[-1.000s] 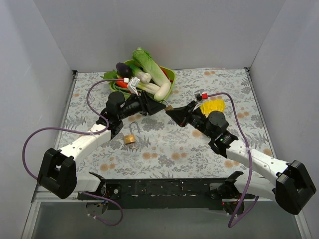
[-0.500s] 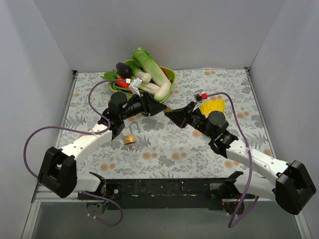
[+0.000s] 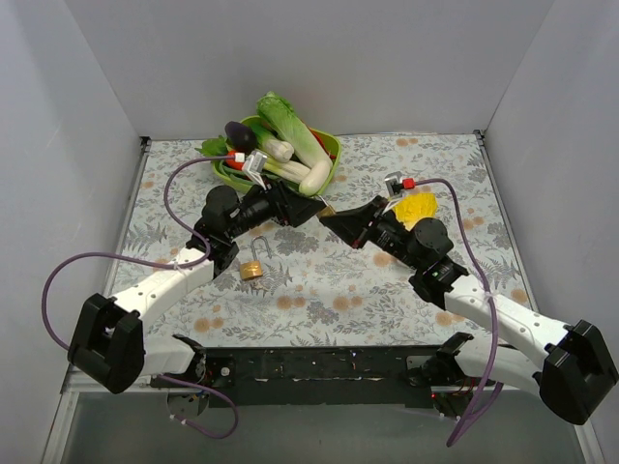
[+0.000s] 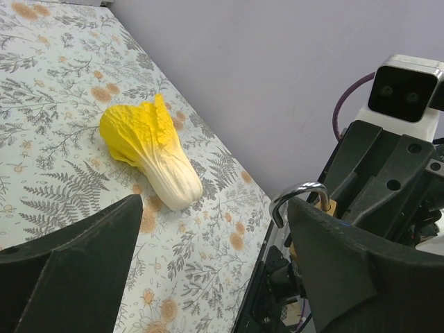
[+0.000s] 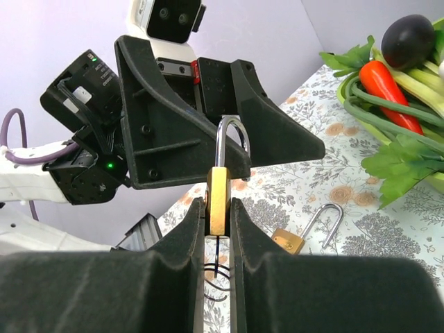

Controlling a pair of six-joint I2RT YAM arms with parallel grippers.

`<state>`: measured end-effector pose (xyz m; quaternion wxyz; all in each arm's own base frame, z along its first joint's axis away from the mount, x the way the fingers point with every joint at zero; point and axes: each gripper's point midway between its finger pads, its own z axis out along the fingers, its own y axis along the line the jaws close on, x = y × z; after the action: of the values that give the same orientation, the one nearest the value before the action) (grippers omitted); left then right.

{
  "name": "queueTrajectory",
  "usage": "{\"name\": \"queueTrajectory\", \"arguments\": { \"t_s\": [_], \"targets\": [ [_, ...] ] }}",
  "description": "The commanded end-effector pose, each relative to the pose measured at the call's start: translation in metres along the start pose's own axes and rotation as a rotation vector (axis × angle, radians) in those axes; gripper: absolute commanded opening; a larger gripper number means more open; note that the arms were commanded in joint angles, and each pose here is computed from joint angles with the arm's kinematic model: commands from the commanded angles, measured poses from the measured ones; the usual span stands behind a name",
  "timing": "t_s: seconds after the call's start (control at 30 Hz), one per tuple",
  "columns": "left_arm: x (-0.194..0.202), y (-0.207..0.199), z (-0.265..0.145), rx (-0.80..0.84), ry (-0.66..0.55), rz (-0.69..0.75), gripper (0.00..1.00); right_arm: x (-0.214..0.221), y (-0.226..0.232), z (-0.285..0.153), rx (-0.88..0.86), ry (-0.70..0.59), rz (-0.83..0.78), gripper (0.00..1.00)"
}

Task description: Unlock with the key

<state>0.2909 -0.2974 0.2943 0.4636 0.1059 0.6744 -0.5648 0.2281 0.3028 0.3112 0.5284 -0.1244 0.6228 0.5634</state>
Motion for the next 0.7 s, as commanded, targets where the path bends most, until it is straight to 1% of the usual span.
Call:
{"name": "queueTrajectory", "arguments": {
  "t_s": [0.0, 0.07, 0.17, 0.23, 0.3, 0.33, 0.4, 0.43, 0.57, 0.6, 0.67],
  "targets": [
    [-0.005, -0.025, -0.008, 0.061, -0.005, 0.059, 0.87, -0.053, 0.02, -0.004, -0.01, -0.171, -0.067, 0.01],
    [-0.006, -0.027, -0.009, 0.066, -0.01, 0.063, 0.89, -0.056, 0.009, -0.009, 0.058, -0.188, -0.082, 0.01],
    [-0.005, -0.04, -0.014, 0.133, -0.008, 0.076, 0.94, -0.064, 0.001, -0.016, 0.114, -0.203, -0.115, 0.01],
    [-0.006, -0.05, -0.017, 0.18, -0.013, 0.088, 0.97, -0.065, -0.002, -0.018, 0.13, -0.203, -0.124, 0.01],
    [-0.006, -0.047, -0.016, 0.167, -0.012, 0.081, 0.97, -0.066, -0.002, -0.02, 0.131, -0.205, -0.132, 0.01],
    [-0.008, -0.04, -0.014, 0.126, -0.024, 0.07, 0.92, -0.067, -0.001, -0.02, 0.129, -0.208, -0.137, 0.01],
    [-0.006, -0.025, -0.007, 0.049, 0.003, 0.043, 0.86, -0.068, 0.003, -0.02, 0.111, -0.201, -0.15, 0.01],
    [-0.005, -0.019, -0.004, 0.027, 0.012, 0.035, 0.82, -0.069, 0.005, -0.019, 0.103, -0.2, -0.156, 0.01],
    [0.003, -0.002, 0.005, -0.041, 0.059, -0.026, 0.69, -0.066, 0.016, -0.014, 0.042, -0.173, -0.184, 0.01],
    [0.008, 0.007, 0.007, -0.069, 0.08, -0.048, 0.68, -0.067, 0.018, -0.014, 0.027, -0.178, -0.191, 0.01],
    [0.008, 0.01, 0.008, -0.087, 0.081, -0.055, 0.67, -0.065, 0.025, -0.012, -0.006, -0.159, -0.198, 0.01]
  ]
}}
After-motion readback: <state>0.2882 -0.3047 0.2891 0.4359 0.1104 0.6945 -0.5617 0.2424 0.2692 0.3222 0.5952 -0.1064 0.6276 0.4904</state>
